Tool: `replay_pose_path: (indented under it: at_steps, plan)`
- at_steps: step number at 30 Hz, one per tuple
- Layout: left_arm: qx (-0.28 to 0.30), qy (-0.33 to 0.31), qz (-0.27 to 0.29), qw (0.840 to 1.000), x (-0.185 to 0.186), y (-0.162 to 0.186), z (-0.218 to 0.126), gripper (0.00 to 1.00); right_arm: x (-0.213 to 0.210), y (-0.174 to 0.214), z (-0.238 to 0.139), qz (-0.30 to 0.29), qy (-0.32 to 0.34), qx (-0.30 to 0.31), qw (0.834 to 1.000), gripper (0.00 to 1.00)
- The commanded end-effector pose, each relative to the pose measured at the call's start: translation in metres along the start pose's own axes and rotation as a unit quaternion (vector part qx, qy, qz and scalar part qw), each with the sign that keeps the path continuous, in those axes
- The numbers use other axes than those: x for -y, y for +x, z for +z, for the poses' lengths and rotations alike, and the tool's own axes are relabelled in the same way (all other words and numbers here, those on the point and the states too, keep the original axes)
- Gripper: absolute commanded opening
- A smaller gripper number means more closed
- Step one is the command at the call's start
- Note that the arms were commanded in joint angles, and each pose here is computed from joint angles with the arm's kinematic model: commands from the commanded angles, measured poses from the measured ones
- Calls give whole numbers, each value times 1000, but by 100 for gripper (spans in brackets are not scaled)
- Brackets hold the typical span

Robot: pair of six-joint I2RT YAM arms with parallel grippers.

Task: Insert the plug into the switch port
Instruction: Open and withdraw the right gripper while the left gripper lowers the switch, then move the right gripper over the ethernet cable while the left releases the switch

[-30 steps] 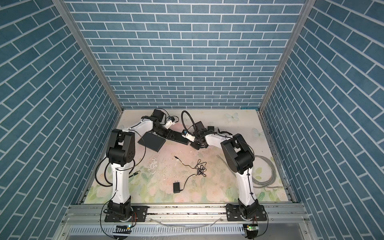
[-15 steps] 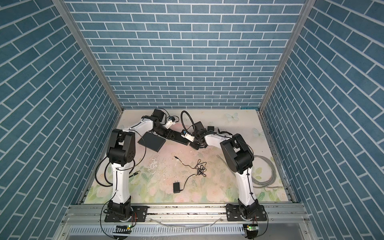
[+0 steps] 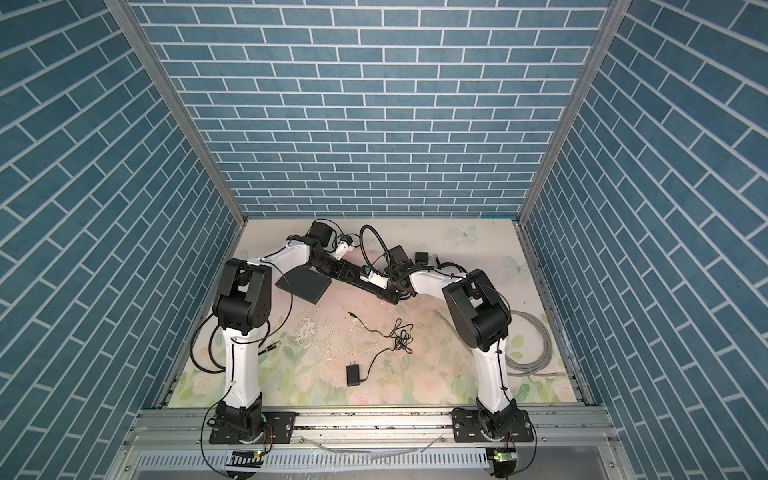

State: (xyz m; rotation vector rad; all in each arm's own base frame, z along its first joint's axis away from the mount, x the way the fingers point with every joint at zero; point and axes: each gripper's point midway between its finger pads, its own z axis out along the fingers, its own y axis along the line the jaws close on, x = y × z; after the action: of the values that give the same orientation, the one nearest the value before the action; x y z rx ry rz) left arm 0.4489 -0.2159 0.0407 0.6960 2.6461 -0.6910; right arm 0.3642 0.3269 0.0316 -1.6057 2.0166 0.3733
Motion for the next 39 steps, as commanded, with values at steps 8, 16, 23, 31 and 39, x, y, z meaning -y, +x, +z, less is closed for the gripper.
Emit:
replay_pose_path:
  at_steps: [8, 16, 23, 31, 39]
  plan:
    - [30, 41, -41, 998, 34, -10, -11, 63, 23, -9, -81, 110, -7, 85, 990, 56]
    - [26, 72, -39, 996, 67, -1, -3, 63, 112, 53, -107, 309, 158, 30, 937, 50]
    - [49, 62, -47, 996, 79, -8, -7, 64, 142, 111, -123, 371, 224, -53, 900, 48]
    - [81, -44, -38, 995, 49, -21, -34, 66, 156, 127, -113, 374, 241, -75, 892, 47]
    - [89, -54, -42, 994, 46, -23, -38, 65, 178, 121, -103, 373, 251, -64, 891, 37]
